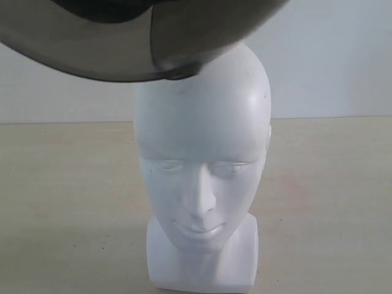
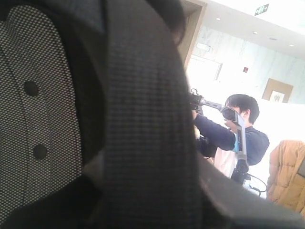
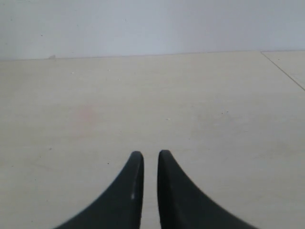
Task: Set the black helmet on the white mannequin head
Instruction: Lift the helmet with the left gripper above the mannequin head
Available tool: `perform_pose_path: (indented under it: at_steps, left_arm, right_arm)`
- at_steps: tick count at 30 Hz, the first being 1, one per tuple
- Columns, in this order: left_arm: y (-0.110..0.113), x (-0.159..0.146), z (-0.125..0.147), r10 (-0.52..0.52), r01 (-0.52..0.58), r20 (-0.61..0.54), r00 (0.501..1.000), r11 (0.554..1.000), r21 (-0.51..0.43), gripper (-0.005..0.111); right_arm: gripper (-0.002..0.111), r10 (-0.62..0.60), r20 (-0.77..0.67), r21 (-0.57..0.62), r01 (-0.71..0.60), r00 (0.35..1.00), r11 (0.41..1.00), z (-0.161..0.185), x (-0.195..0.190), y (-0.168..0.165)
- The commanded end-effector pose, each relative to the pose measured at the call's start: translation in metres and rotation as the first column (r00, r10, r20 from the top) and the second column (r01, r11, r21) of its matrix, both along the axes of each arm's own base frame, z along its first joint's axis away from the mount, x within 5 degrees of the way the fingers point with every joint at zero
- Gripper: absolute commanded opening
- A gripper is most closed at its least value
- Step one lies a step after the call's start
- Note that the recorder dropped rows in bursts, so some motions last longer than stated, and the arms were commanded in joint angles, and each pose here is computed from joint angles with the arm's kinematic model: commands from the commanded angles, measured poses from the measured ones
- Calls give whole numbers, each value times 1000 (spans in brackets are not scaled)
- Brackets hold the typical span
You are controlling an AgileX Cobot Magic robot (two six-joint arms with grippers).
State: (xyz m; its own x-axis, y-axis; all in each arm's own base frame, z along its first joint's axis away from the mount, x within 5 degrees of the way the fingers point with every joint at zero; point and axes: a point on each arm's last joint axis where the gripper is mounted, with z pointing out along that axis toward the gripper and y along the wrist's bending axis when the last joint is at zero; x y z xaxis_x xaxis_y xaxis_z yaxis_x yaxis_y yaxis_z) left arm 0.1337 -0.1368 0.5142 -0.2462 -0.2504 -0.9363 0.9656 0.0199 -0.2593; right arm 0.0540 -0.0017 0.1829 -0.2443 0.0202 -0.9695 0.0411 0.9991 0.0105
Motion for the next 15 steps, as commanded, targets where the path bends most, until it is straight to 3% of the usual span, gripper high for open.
perform_pose_path:
  at_steps: [1, 15]
  left_arm:
    - [-1, 4, 7, -10, 11, 14, 1000, 998, -61, 4]
    - [-1, 20, 6, 130, -127, 45, 990, 989, -74, 4]
  right_arm:
    - [12, -1, 11, -1, 1, 1000, 1000, 1, 0, 0]
    - [12, -1, 11, -1, 1, 1000, 1000, 1, 0, 0]
